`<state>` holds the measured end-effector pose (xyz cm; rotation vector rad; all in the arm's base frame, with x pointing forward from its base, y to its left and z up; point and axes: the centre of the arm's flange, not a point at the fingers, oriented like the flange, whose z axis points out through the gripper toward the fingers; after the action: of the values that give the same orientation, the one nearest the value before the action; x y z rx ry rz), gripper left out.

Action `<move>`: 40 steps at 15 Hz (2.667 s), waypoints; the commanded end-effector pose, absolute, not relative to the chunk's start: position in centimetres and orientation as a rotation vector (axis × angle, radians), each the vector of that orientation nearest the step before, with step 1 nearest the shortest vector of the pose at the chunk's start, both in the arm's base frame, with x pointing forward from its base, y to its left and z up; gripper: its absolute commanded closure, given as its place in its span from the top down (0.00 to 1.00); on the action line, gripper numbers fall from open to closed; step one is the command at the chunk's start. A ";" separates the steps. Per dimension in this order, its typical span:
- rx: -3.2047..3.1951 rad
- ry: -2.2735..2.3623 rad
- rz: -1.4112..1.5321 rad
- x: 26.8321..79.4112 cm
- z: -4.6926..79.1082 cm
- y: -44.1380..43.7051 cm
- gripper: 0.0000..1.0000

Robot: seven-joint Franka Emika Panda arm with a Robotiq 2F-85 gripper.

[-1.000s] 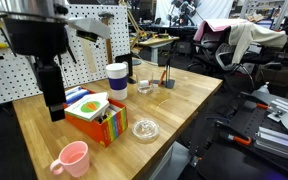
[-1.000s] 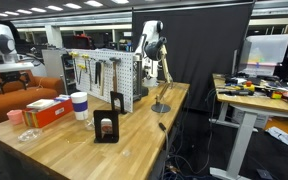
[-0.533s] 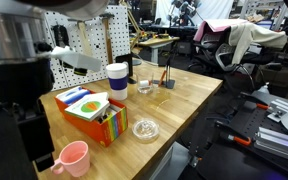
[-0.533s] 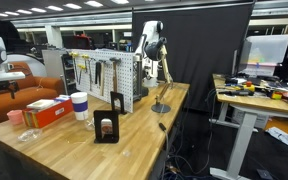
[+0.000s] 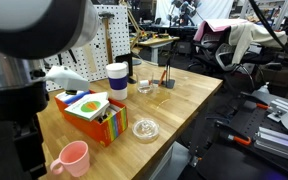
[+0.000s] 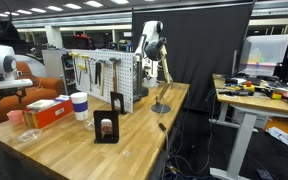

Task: Pour the water in the pink cup into the white and blue cup

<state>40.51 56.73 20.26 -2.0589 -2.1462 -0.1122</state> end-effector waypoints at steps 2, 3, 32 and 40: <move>-2.047 -2.170 -0.070 41.1 18.7 57.9 1.00; -2.046 -2.172 -0.058 41.0 18.4 57.9 1.00; -1.966 -2.287 0.102 41.2 15.9 55.7 0.01; -1.984 -2.289 0.031 41.0 18.9 55.1 0.04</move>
<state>41.69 56.24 16.78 -1.9783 -2.2550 0.0620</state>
